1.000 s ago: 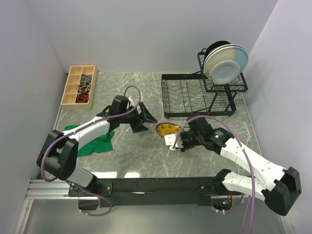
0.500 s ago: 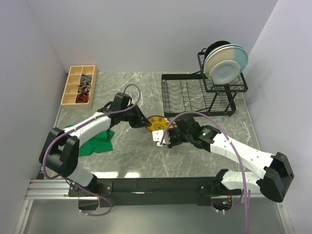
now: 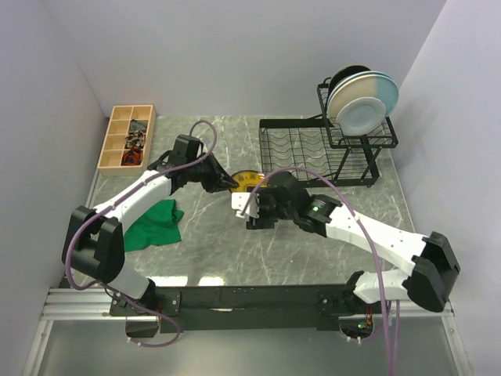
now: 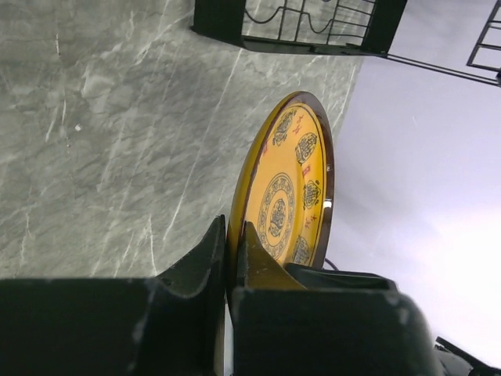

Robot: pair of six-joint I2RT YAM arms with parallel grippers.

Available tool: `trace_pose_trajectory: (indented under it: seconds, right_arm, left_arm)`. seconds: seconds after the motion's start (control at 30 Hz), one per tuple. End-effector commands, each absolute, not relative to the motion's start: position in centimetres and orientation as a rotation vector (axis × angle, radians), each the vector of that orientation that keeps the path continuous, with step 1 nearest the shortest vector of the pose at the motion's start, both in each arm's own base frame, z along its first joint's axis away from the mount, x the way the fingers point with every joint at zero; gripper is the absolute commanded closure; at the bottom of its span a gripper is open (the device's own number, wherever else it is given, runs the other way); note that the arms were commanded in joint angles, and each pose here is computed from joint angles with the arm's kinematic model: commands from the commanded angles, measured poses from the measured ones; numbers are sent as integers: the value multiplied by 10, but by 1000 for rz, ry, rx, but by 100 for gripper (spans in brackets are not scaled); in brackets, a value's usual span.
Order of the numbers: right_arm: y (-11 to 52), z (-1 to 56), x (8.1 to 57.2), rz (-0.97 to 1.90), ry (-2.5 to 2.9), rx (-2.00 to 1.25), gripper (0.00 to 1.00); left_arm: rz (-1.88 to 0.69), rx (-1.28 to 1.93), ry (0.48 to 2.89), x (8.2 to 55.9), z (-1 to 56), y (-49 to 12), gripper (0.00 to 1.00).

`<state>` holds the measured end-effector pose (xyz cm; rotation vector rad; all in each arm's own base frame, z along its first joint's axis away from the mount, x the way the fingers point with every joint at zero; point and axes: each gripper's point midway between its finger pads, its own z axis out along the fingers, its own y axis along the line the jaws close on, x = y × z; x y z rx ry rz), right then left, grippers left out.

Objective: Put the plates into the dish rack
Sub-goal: Pass the plate from the left arm to the right, then insert the plate into the dish rack

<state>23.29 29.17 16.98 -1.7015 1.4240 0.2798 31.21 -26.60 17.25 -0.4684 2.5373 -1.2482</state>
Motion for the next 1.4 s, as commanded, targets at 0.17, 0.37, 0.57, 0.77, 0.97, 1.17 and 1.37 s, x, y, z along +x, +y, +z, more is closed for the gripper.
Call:
trace_pose_trajectory:
  seconds: [0.17, 0.37, 0.57, 0.77, 0.97, 1.17, 1.37]
  right_arm:
    - [304, 190, 252, 204, 1435, -1644, 57]
    - [305, 192, 250, 205, 1432, -1653, 100]
    - [305, 216, 237, 310, 1451, -1613, 100]
    - [290, 276, 224, 460, 1463, -1419, 100]
    - [237, 371, 273, 522, 1585, -824, 100]
    - [188, 440, 273, 645, 1515, -216, 100]
    - [147, 461, 277, 774, 1597, 229, 100]
  left_arm:
    - [-1214, -463, 2533, 319, 191, -262, 99]
    - [-1198, -471, 2478, 330, 202, -258, 82]
    - [-1193, -402, 2255, 347, 253, -240, 25]
    - [-1031, -341, 1981, 359, 311, -190, 10]
    - [-816, -300, 1738, 351, 344, -146, 1]
    - [-790, -318, 1722, 341, 333, -136, 1]
    - [-800, -327, 1785, 336, 311, -138, 1]
